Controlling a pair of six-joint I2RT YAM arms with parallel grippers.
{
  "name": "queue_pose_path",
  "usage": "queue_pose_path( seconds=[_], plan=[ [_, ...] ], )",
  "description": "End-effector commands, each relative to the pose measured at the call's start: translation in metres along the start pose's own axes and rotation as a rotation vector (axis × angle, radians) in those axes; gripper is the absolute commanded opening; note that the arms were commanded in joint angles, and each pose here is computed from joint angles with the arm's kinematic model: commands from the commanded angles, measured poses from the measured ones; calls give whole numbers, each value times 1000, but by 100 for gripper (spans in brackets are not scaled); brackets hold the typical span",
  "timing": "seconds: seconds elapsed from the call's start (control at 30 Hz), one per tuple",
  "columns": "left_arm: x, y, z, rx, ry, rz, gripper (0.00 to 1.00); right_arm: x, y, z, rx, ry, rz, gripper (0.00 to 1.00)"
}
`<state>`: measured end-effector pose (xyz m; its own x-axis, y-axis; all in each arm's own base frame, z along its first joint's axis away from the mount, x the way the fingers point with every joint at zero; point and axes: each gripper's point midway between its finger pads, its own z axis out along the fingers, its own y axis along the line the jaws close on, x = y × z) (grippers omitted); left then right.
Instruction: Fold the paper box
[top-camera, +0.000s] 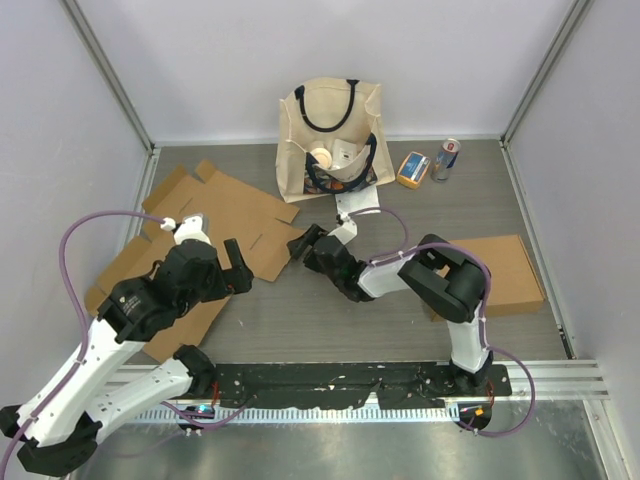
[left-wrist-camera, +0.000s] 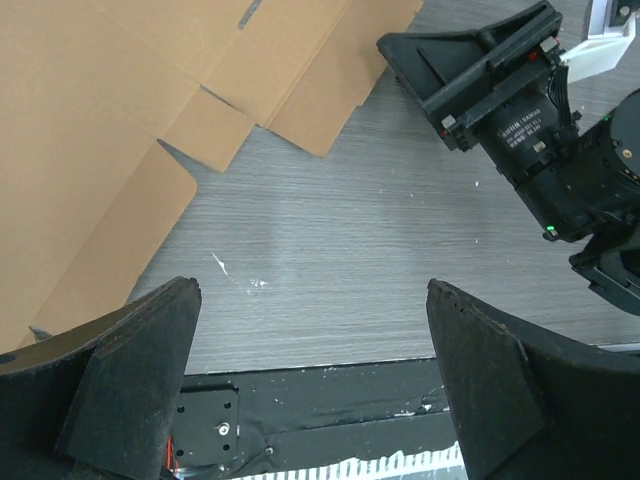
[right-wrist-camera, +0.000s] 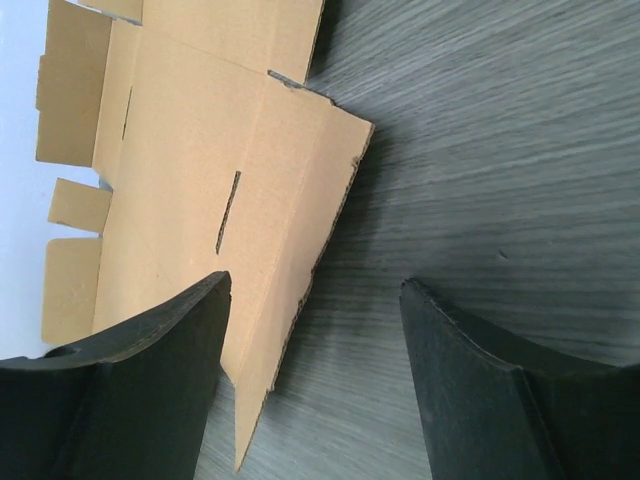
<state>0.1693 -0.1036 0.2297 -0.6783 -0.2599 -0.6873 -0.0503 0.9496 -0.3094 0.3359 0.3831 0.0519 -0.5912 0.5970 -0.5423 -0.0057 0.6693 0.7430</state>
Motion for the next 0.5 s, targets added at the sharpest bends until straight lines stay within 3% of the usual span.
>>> queue_pose_path(
  seconds=[0.0, 0.13, 0.3, 0.47],
  plan=[
    [-6, 1, -3, -14, -18, -33, 100, -7, 28, 18, -72, -49, 31, 72],
    [-7, 3, -6, -22, -21, -40, 100, -5, 32, 37, -72, -72, -1, 64],
    [-18, 12, -16, -35, -91, -78, 99, -2, 54, 54, -53, -119, -210, 35],
    [-64, 4, -45, 52, -292, -113, 98, -45, 130, 26, -132, -210, -498, 6]
  ],
)
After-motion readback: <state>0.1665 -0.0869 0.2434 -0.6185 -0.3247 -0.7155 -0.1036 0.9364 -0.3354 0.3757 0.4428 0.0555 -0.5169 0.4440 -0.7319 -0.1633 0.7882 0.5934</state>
